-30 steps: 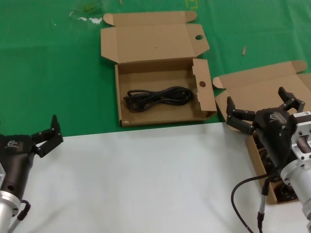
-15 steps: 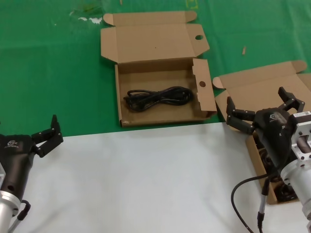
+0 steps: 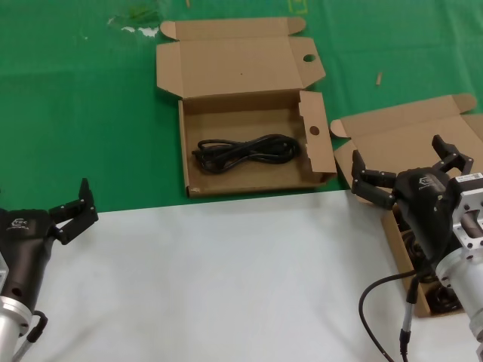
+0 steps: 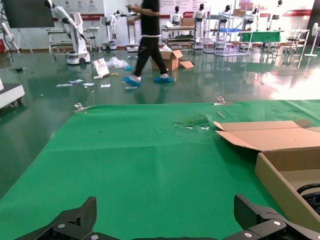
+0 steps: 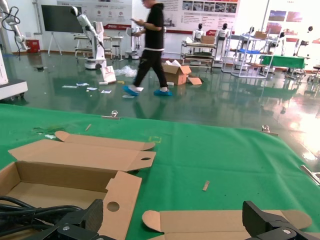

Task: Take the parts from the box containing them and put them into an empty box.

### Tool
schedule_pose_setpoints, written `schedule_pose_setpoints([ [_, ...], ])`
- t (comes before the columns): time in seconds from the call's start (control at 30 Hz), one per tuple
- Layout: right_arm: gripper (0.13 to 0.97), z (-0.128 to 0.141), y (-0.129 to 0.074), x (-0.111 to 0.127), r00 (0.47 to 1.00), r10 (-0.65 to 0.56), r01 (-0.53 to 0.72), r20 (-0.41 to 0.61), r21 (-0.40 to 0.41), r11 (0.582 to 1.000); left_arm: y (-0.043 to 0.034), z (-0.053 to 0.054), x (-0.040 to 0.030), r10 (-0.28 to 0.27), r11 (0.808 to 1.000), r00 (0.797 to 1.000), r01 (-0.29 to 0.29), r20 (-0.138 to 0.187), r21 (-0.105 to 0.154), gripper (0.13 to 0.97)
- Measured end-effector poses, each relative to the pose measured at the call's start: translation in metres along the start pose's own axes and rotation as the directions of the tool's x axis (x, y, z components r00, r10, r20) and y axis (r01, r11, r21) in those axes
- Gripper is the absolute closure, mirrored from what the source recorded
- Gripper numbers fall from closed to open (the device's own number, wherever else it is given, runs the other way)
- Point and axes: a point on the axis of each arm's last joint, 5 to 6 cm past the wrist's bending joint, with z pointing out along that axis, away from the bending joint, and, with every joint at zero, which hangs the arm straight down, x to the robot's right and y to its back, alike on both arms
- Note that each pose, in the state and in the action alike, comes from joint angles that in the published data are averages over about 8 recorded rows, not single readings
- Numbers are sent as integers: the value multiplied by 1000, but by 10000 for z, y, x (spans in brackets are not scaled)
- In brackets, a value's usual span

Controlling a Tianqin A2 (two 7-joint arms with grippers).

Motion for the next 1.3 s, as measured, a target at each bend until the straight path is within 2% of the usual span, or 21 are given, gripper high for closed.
schedule_pose_setpoints([
  [1.3, 130, 0, 0, 0, 1000, 0, 0, 0, 0, 1000, 0, 0, 0, 0, 1000, 1000, 0, 0, 0, 132],
])
